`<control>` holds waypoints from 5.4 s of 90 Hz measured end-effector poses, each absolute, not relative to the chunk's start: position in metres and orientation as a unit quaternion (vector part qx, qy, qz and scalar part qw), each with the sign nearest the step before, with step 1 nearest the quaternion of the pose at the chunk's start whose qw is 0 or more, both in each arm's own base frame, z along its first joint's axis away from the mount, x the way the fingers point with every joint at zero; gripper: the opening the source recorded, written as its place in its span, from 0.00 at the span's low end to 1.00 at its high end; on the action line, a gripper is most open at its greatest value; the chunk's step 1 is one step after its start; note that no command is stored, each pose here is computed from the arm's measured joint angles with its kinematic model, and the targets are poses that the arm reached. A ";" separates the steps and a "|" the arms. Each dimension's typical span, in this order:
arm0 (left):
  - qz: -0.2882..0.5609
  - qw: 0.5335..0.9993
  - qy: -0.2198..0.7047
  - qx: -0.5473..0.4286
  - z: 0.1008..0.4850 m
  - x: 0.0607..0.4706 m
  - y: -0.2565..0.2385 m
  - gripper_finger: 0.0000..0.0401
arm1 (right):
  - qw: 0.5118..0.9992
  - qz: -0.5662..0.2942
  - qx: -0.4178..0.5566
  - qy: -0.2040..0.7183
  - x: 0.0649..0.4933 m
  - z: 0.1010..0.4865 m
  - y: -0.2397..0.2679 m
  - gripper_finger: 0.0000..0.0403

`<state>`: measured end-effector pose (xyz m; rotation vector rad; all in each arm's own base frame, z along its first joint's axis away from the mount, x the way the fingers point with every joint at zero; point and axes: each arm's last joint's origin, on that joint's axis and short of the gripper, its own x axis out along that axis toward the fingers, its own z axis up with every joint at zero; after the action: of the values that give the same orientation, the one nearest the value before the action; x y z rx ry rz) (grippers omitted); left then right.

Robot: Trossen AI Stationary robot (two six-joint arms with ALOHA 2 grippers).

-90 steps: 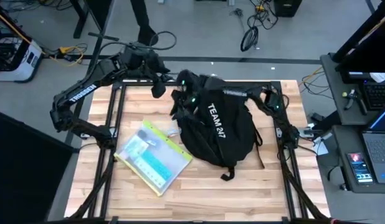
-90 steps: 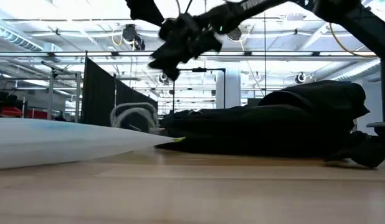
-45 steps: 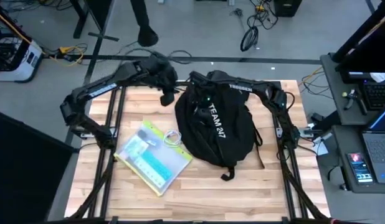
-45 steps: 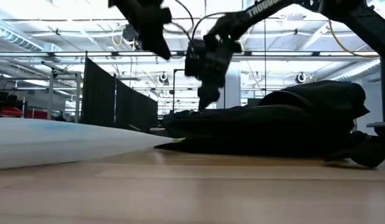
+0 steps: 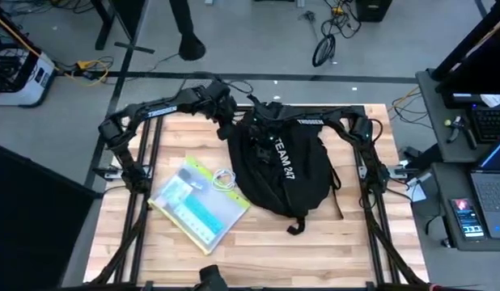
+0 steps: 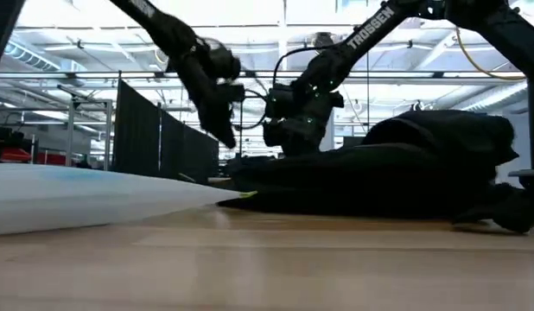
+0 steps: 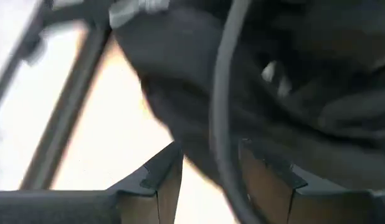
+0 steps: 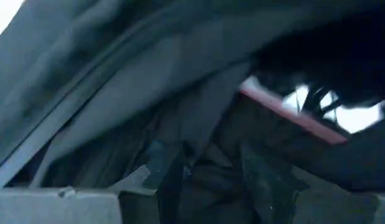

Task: Unpack backpack
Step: Remove the cellphone from the black backpack

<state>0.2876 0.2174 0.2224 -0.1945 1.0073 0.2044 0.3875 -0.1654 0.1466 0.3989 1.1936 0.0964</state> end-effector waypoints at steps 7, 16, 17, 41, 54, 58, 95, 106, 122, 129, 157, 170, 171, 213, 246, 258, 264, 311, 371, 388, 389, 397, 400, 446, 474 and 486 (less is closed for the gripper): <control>0.093 0.857 0.496 -0.102 0.211 0.287 0.217 0.36 | 0.804 0.062 0.177 0.564 0.390 0.146 -0.156 0.35; 0.092 0.856 0.498 -0.102 0.206 0.287 0.217 0.36 | 0.816 0.068 0.165 0.550 0.394 0.147 -0.155 0.35; 0.091 0.855 0.499 -0.103 0.206 0.287 0.217 0.36 | 0.817 0.066 0.164 0.549 0.394 0.147 -0.155 0.35; 0.083 0.863 0.488 -0.101 0.208 0.290 0.214 0.36 | 0.809 -0.037 0.163 0.564 0.393 0.151 -0.159 0.35; 0.095 0.879 0.460 -0.086 0.212 0.293 0.220 0.36 | 0.805 -0.104 0.188 0.553 0.393 0.156 -0.163 0.35; 0.101 0.884 0.449 -0.080 0.213 0.293 0.224 0.36 | 0.801 -0.126 0.199 0.550 0.393 0.156 -0.165 0.35; 0.089 0.894 0.410 -0.158 0.189 0.295 0.247 0.36 | 0.785 -0.240 0.333 0.463 0.401 0.160 -0.175 0.35; 0.038 0.891 0.403 -0.207 0.174 0.301 0.244 0.36 | 0.787 -0.237 0.331 0.464 0.402 0.160 -0.174 0.35; -0.030 0.857 0.447 -0.257 0.162 0.307 0.219 0.36 | 0.782 -0.206 0.292 0.510 0.400 0.157 -0.161 0.35; -0.058 0.834 0.483 -0.260 0.159 0.307 0.203 0.36 | 0.774 -0.187 0.270 0.542 0.397 0.155 -0.154 0.35; -0.119 0.759 0.571 -0.290 0.144 0.319 0.132 0.36 | 0.751 -0.120 0.197 0.619 0.384 0.167 -0.130 0.35; -0.126 0.755 0.579 -0.280 0.151 0.331 0.110 0.36 | 0.751 -0.100 0.176 0.629 0.376 0.184 -0.122 0.35; -0.123 0.756 0.578 -0.280 0.154 0.332 0.109 0.36 | 0.751 -0.097 0.174 0.629 0.375 0.186 -0.121 0.35; 0.029 0.860 0.478 -0.176 0.255 0.308 0.171 0.36 | 0.808 -0.099 0.171 0.555 0.361 0.236 -0.129 0.36; 0.021 0.853 0.471 -0.222 0.199 0.286 0.248 0.36 | 0.767 -0.202 0.420 0.440 0.365 0.165 -0.136 0.55; 0.013 0.857 0.471 -0.210 0.174 0.295 0.257 0.36 | 0.736 -0.271 0.462 0.414 0.363 0.157 -0.131 0.60; 0.010 0.860 0.466 -0.206 0.163 0.303 0.257 0.36 | 0.734 -0.314 0.455 0.394 0.365 0.158 -0.129 0.62; -0.040 0.823 0.516 -0.232 0.135 0.349 0.196 0.36 | 0.739 -0.351 0.442 0.368 0.369 0.156 -0.128 0.60; -0.069 0.843 0.524 -0.101 0.225 0.340 0.161 0.36 | 0.817 -0.194 0.393 0.376 0.380 0.165 -0.125 0.60; -0.001 0.861 0.508 -0.037 0.259 0.321 0.176 0.36 | 0.822 -0.189 0.388 0.372 0.381 0.165 -0.124 0.60; 0.005 0.861 0.507 -0.034 0.259 0.320 0.177 0.36 | 0.822 -0.189 0.388 0.372 0.382 0.165 -0.124 0.60; 0.044 0.861 0.504 -0.039 0.259 0.310 0.198 0.36 | 0.818 -0.195 0.394 0.371 0.381 0.165 -0.124 0.60; 0.051 0.858 0.508 -0.046 0.255 0.308 0.205 0.36 | 0.817 -0.197 0.396 0.370 0.382 0.165 -0.124 0.60; -0.050 0.856 0.476 -0.195 0.168 0.331 0.234 0.36 | 0.733 -0.302 0.496 0.354 0.377 0.160 -0.118 0.60; -0.107 0.849 0.469 -0.220 0.152 0.341 0.223 0.36 | 0.716 -0.303 0.526 0.346 0.392 0.129 -0.112 0.60; -0.143 0.846 0.461 -0.224 0.153 0.346 0.212 0.36 | 0.754 -0.276 0.502 0.322 0.399 0.130 -0.113 0.60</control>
<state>0.3459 0.2120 0.1526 -0.4722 0.9732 -0.3022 0.3995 -0.1127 0.1298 1.0957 0.7025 -0.6017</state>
